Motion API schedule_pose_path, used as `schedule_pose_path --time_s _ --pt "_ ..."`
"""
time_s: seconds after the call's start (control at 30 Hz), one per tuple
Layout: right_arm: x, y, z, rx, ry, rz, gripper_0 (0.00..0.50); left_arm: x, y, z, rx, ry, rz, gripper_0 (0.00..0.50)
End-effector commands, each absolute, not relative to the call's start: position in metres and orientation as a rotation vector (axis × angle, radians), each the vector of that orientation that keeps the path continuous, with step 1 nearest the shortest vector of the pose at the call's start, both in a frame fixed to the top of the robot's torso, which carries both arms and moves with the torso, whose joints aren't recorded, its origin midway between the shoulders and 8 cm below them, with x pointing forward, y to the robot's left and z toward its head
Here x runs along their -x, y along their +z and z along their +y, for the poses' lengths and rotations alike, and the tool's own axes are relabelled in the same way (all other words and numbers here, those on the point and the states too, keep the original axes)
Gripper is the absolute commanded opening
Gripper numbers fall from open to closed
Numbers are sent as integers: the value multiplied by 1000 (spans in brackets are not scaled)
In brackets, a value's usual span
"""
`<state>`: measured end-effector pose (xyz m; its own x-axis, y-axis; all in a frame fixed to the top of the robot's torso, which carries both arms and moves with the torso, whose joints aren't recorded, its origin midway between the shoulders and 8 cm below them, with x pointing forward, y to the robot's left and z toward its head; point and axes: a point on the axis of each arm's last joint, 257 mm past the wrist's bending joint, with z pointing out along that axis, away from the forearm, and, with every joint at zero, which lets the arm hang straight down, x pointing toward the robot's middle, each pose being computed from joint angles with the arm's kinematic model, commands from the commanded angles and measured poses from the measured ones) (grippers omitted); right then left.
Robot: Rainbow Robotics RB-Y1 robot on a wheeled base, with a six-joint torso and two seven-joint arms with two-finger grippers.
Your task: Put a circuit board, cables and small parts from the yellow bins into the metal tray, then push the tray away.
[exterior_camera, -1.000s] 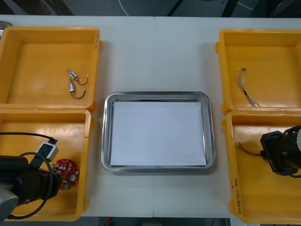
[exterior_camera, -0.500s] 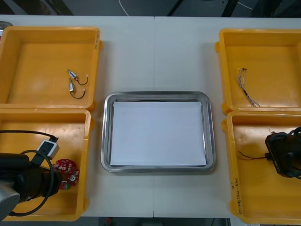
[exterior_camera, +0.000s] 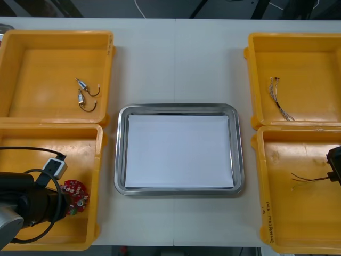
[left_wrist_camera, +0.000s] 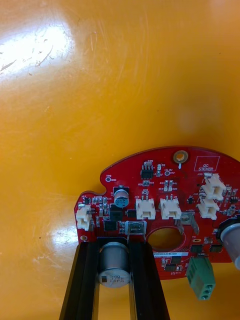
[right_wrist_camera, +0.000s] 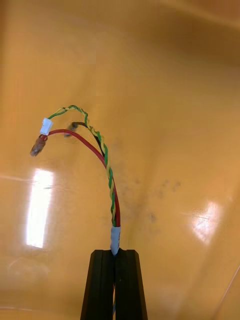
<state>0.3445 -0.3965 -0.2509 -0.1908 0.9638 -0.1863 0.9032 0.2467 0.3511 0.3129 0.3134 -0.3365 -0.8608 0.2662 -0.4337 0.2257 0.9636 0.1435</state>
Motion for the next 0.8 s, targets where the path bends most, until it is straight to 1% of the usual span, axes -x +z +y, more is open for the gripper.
schedule_pose_path --time_s 0.03,0.2,0.4,0.5,0.63,0.8 --pt "-359 -197 -412 -1604 253 2088 0 -321 -329 304 -370 99 2623 0" --pt "-359 -171 -414 -1498 274 2118 0 -329 -310 306 -351 80 2616 2" --pt "-353 -145 -403 -1308 295 2219 0 -333 -274 310 -342 70 2641 0" --pt "-349 -133 -396 -1194 282 2277 0 -335 -256 313 -339 65 2661 0" --pt "-345 -122 -392 -984 225 2367 0 -339 -233 314 -359 58 2676 2" --pt "-340 -111 -390 -753 165 2455 0 -347 -206 310 -422 80 2679 0"
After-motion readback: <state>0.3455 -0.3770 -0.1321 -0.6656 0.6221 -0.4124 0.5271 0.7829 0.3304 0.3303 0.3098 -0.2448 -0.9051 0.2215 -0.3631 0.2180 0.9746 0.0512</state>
